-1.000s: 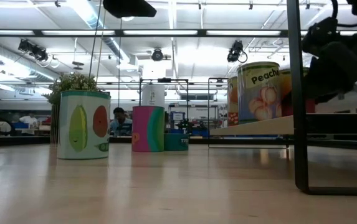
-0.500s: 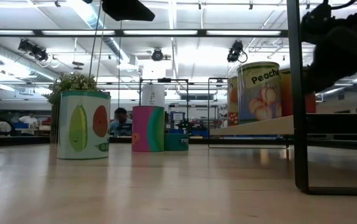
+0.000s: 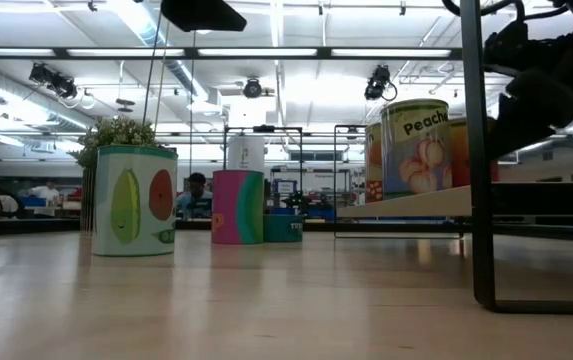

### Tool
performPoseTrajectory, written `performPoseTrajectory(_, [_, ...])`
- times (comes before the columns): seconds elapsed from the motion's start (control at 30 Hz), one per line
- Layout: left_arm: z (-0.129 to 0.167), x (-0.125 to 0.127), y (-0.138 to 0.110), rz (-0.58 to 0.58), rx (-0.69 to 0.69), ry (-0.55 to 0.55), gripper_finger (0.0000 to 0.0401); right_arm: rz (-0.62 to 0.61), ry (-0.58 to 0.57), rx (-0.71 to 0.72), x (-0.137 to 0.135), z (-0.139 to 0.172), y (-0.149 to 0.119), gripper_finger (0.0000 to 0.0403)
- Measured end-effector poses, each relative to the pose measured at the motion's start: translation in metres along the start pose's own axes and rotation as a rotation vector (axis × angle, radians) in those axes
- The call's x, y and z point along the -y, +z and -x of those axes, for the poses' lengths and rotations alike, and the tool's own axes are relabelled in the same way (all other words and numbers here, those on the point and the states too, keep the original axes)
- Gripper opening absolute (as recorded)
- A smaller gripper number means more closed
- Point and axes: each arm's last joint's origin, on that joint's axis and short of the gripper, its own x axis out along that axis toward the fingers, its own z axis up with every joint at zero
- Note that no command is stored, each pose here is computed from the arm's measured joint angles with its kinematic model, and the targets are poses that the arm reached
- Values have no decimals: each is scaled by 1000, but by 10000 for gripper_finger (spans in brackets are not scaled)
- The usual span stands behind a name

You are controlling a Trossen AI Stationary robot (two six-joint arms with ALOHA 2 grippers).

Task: Pick and place cans onto a shelf
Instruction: Put the canned pineapple on the shelf

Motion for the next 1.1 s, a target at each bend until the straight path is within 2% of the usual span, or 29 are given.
performPoseTrajectory(0.23, [-1,0,0,10,-3,1,396,5,-33,6,3,-4,3,376])
performPoseTrajectory(0.6, [0,0,-5,37,-49,1,396,1,47,-91,2,-4,0,376])
performPoseTrajectory(0.9, [2,7,-7,18,-64,-28,396,4,-62,-182,14,-2,-11,376])
performPoseTrajectory(1.1, [2,6,-7,18,-64,-24,396,14,-128,-148,19,-3,-10,375])
